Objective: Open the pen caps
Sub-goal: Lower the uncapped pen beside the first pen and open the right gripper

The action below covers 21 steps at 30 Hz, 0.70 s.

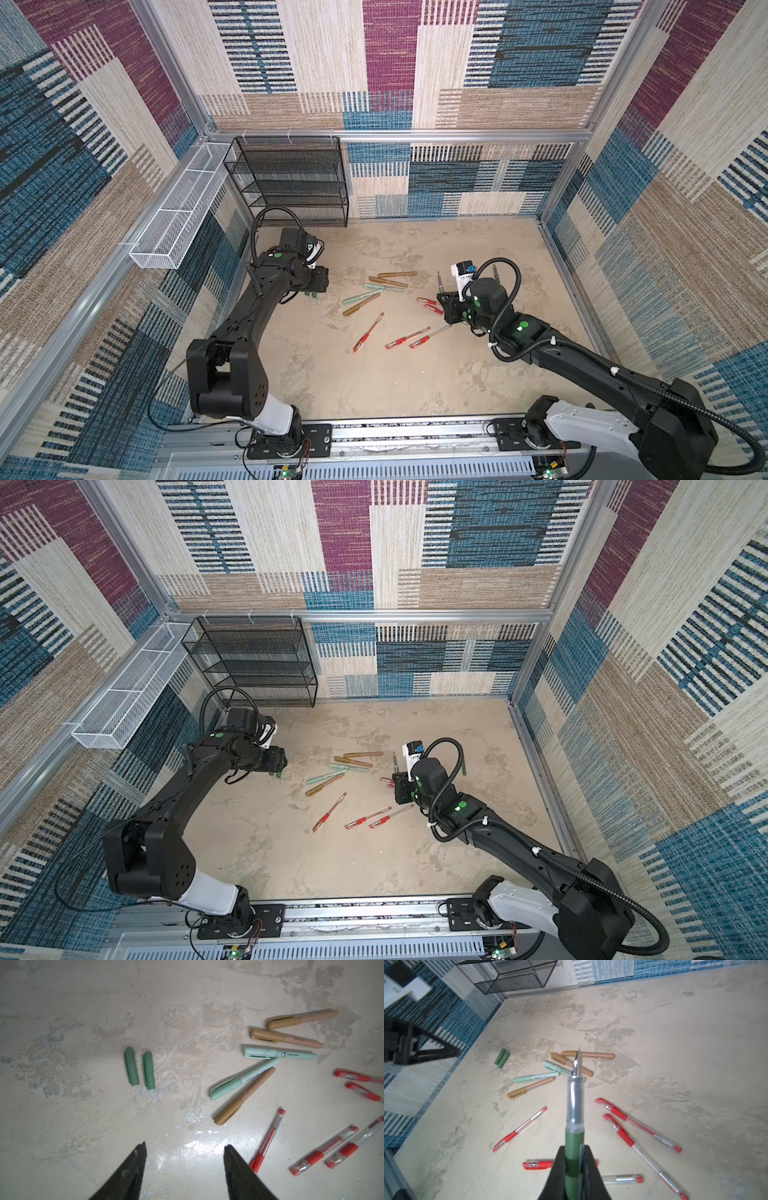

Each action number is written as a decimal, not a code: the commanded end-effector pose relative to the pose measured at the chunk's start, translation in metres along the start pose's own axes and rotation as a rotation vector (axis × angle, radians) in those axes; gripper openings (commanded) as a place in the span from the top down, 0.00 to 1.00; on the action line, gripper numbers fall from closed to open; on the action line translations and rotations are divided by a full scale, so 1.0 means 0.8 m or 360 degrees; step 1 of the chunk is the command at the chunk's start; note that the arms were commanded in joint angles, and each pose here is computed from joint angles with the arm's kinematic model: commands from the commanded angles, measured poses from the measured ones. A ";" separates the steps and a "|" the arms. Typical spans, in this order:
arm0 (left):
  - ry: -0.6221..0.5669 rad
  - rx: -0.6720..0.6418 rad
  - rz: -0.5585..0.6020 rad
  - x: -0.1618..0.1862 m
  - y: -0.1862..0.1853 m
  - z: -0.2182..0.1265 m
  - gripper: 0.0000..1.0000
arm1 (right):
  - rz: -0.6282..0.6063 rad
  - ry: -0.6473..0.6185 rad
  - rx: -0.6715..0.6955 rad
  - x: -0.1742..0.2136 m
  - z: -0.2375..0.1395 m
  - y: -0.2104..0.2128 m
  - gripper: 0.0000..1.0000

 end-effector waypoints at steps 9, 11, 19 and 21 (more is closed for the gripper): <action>-0.0481 0.0100 0.0155 0.043 -0.038 -0.069 0.12 | -0.0070 0.0117 0.0151 -0.054 0.039 -0.049 0.93; -0.0538 0.0123 0.0153 0.052 -0.042 -0.072 0.10 | -0.0066 0.0143 0.0200 -0.065 0.049 -0.063 0.93; -0.0674 0.0097 0.0017 0.068 -0.020 -0.082 0.05 | 0.0021 0.0188 0.0380 -0.091 0.066 -0.133 0.92; -0.0674 0.0067 0.0004 0.067 -0.014 -0.087 0.05 | 0.0027 0.0222 0.0427 -0.092 0.071 -0.152 0.92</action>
Point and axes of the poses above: each gripper's point midway between its finger pads, its own z axis out along the fingers, its own y axis along the line the jaws close on, x = y × z, the point moved 7 cm from there along -z, back along the fingers, and after that the axes turned 15 degrees about z, right-handed, at the moved point
